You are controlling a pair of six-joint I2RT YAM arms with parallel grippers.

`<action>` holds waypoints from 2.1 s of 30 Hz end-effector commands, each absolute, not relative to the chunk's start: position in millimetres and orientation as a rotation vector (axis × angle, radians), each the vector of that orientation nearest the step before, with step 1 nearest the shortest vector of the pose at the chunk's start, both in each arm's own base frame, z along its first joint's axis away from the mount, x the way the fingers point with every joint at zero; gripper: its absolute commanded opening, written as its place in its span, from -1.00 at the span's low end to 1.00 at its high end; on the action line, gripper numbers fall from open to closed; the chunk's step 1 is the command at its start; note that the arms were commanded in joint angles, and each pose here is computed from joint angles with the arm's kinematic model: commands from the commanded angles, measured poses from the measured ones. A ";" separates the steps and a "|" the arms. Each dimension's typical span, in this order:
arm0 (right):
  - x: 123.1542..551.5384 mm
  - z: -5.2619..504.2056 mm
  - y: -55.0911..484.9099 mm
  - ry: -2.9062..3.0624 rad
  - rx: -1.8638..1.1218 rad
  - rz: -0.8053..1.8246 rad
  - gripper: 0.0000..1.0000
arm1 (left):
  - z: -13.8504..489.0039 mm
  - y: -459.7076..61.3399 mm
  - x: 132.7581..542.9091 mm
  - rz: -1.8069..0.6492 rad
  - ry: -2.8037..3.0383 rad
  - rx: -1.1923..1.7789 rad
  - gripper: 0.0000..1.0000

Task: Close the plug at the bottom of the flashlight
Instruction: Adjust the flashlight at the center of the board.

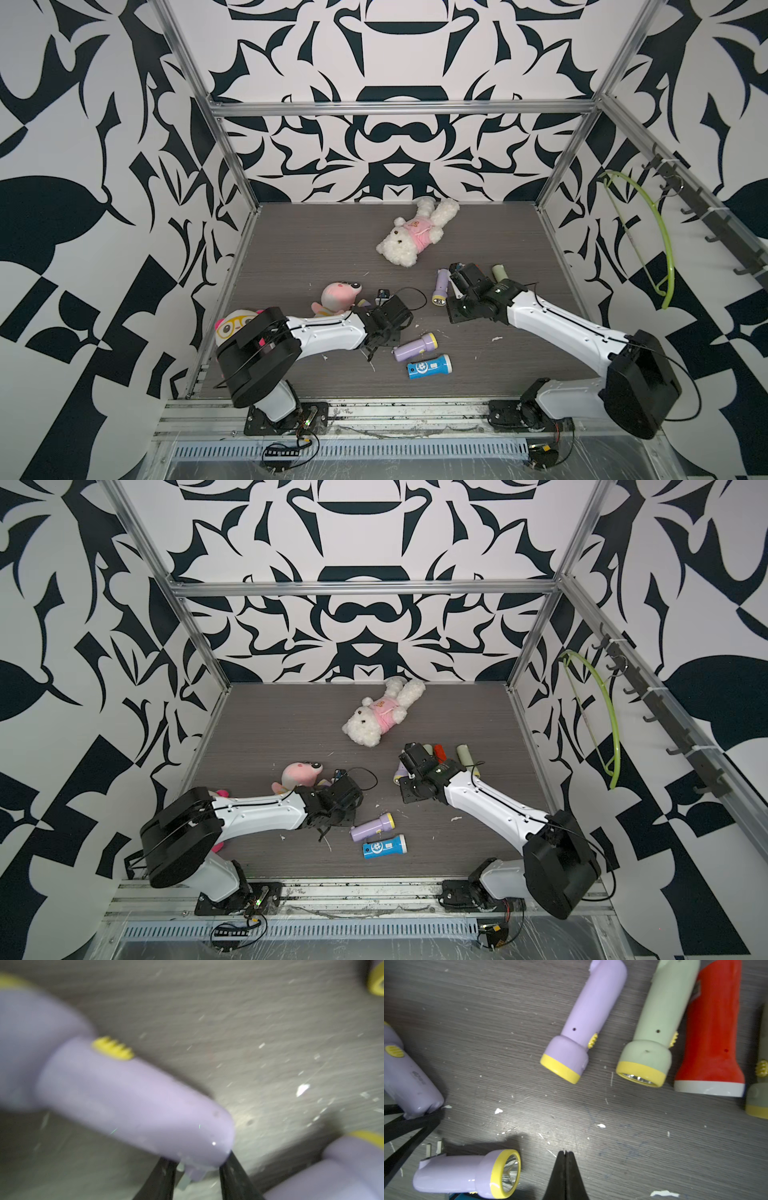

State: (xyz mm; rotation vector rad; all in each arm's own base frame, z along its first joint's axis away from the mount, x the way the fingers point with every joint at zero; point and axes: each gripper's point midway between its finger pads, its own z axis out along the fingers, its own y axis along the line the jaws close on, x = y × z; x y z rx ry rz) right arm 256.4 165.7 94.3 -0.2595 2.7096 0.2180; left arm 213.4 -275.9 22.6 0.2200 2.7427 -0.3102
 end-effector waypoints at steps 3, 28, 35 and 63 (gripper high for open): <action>261.1 99.1 154.1 2.681 -0.231 0.214 -0.90 | 17.3 -307.3 230.8 -0.397 2.763 0.334 -0.27; 254.1 110.8 146.0 2.672 -0.167 0.311 -0.88 | 118.8 -275.6 260.0 -0.392 2.554 0.628 -0.11; 254.3 114.5 147.1 2.657 -0.180 0.323 -0.86 | 105.3 -280.1 256.9 -0.365 2.583 0.873 -0.07; 260.1 105.6 144.4 2.664 -0.194 0.328 -0.70 | 40.9 -288.8 266.6 -0.242 2.716 1.056 -0.03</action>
